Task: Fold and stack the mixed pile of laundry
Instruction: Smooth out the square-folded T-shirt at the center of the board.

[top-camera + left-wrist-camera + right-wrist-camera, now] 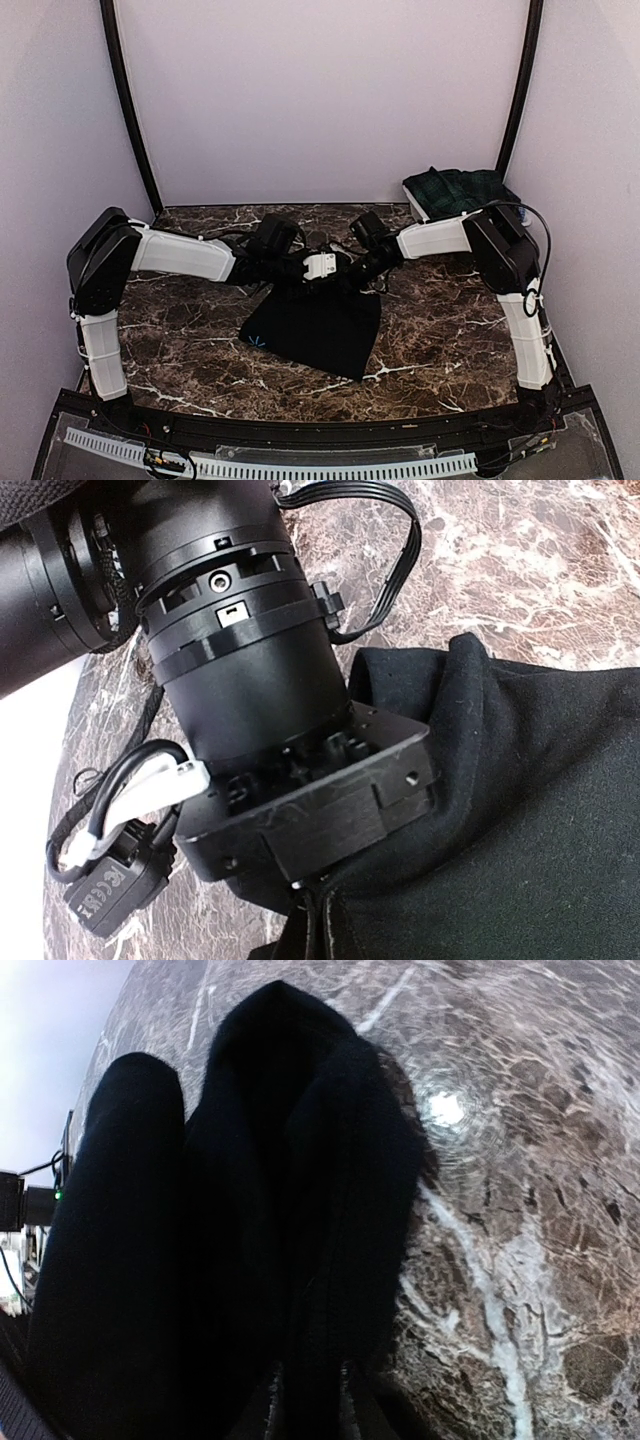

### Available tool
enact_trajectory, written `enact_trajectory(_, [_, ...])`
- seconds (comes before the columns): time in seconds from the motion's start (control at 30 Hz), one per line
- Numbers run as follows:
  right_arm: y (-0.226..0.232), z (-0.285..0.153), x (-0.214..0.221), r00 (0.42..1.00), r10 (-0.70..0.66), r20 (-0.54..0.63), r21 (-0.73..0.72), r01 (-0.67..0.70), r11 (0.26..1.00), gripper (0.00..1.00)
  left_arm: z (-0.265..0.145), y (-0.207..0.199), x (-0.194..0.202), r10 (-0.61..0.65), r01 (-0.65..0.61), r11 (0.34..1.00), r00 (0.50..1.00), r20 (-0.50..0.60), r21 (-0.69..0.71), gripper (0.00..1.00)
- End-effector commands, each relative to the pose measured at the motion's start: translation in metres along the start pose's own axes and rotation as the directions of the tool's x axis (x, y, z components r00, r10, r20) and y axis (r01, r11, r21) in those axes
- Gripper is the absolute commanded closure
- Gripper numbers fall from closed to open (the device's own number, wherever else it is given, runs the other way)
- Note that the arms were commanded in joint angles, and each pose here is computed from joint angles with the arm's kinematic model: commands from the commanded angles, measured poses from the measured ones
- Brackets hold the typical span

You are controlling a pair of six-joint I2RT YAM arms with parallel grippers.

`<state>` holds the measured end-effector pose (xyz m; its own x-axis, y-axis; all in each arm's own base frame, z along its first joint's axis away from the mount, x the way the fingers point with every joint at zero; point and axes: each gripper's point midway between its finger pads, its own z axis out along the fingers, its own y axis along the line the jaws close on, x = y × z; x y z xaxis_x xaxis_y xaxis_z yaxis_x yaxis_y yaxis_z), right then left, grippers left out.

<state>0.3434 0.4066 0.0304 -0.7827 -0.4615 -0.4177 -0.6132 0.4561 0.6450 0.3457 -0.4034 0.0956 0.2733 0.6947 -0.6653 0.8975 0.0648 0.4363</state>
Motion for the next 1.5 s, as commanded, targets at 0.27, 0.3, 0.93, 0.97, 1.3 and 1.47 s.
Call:
enact_trajectory(0.27, [-0.012,-0.074,-0.047,0.992,-0.018,0.127,0.104,0.005,0.995,0.69,0.009,-0.004,0.021,-0.012,0.012,0.999,1.0,-0.004,-0.053,0.75])
enact_trajectory(0.3, [-0.017,-0.074,-0.045,0.993,-0.013,0.119,0.119,-0.001,0.993,0.69,0.01,-0.001,0.023,-0.02,0.02,0.998,1.0,-0.013,-0.066,0.67])
enact_trajectory(0.93, [0.048,-0.11,0.046,0.998,-0.049,0.049,0.159,0.041,0.986,0.65,-0.083,0.049,0.01,-0.584,0.59,0.791,0.807,0.087,-0.16,0.25])
enact_trajectory(0.97, [0.046,-0.107,0.052,0.998,-0.048,0.031,0.17,0.042,0.985,0.64,-0.088,0.05,0.015,-0.616,0.622,0.768,0.783,0.093,-0.151,0.26])
enact_trajectory(1.3, [0.012,-0.085,0.072,0.998,-0.032,-0.055,0.284,0.046,0.958,0.65,-0.103,0.049,0.055,-0.764,0.764,0.625,0.641,0.076,-0.159,0.32])
enact_trajectory(1.47, [-0.001,-0.08,0.079,0.996,-0.017,-0.082,0.336,0.044,0.941,0.63,-0.104,0.05,0.065,-0.784,0.783,0.599,0.616,0.076,-0.17,0.32])
